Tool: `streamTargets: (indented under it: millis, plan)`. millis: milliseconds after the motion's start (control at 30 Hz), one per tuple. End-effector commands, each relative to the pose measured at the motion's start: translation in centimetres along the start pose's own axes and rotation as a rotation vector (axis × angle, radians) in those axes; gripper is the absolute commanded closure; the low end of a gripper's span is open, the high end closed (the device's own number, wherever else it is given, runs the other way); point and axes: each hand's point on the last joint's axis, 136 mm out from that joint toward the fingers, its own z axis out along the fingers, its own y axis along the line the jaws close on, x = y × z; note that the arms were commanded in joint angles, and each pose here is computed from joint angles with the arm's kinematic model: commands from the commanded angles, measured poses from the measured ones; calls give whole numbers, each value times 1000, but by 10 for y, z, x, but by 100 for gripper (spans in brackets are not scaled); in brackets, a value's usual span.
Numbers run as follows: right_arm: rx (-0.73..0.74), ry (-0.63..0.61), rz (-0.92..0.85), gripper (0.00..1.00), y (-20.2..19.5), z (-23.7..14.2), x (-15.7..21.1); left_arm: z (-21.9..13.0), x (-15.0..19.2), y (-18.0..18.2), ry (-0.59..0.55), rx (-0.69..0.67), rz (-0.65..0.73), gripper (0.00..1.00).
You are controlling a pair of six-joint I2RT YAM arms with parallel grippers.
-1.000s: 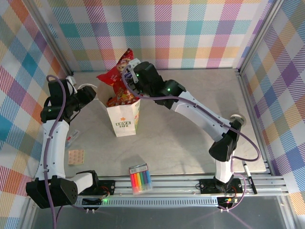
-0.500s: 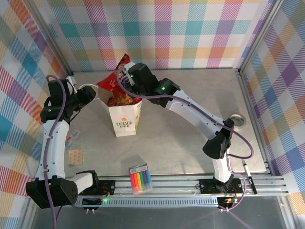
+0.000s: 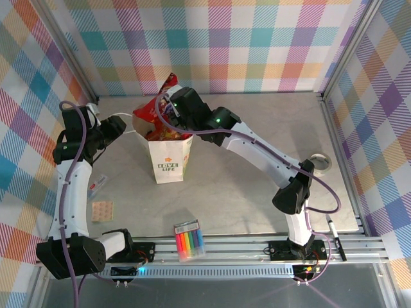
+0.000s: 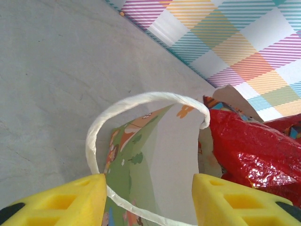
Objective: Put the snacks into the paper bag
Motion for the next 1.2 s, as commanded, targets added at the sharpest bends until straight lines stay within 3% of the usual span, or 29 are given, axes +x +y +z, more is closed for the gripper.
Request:
streamTargets:
  millis: [0, 567, 867, 1167]
  plan:
    - [71, -162, 35, 100, -23, -44, -47, -2, -6, 0, -17, 9, -19, 49]
    - [26, -117, -11, 100, -15, -42, -36, 3, -10, 5, -26, -11, -44, 51]
    - [28, -93, -11, 100, -16, -45, -31, 5, -19, -12, -39, 70, -48, 87]
    - [34, -81, -8, 100, -17, -50, -28, 2, -15, -6, -30, 40, -46, 90]
